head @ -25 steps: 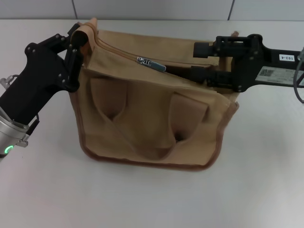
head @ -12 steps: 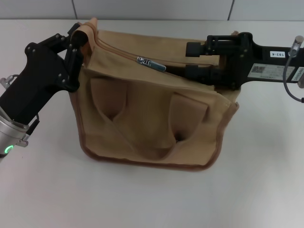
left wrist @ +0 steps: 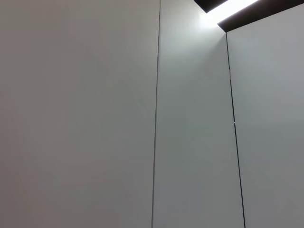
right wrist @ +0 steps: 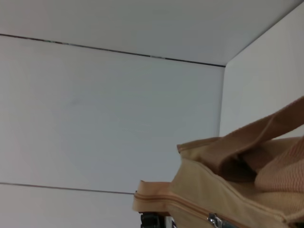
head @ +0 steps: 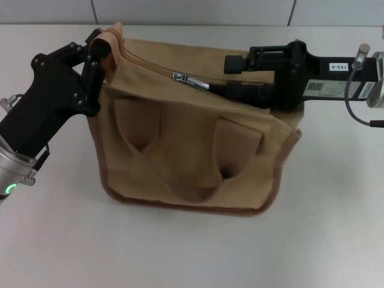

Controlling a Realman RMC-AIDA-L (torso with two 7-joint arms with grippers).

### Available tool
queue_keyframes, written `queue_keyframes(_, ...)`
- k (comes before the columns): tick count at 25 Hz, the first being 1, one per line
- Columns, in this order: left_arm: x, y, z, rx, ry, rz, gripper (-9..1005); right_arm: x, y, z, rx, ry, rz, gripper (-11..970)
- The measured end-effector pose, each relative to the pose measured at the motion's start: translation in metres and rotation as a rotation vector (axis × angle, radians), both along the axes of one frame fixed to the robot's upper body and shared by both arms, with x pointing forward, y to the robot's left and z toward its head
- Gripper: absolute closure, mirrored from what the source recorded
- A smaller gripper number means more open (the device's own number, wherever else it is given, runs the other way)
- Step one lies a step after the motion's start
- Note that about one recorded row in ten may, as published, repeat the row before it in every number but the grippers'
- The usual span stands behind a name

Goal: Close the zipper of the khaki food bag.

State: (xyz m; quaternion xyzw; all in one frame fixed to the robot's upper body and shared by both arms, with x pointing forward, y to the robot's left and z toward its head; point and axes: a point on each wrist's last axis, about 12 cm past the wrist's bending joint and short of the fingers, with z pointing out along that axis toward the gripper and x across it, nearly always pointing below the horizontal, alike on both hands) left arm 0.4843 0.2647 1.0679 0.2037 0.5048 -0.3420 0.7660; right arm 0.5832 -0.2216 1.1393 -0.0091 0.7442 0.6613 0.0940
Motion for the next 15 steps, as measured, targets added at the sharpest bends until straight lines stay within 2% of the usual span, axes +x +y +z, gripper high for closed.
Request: queue_keyframes(15, 0.0, 0.0, 0.0, 0.0, 0.0, 0.0, 975, 0.0004, 0.0009, -0.0041, -0.028, 0.01, -0.002, 396)
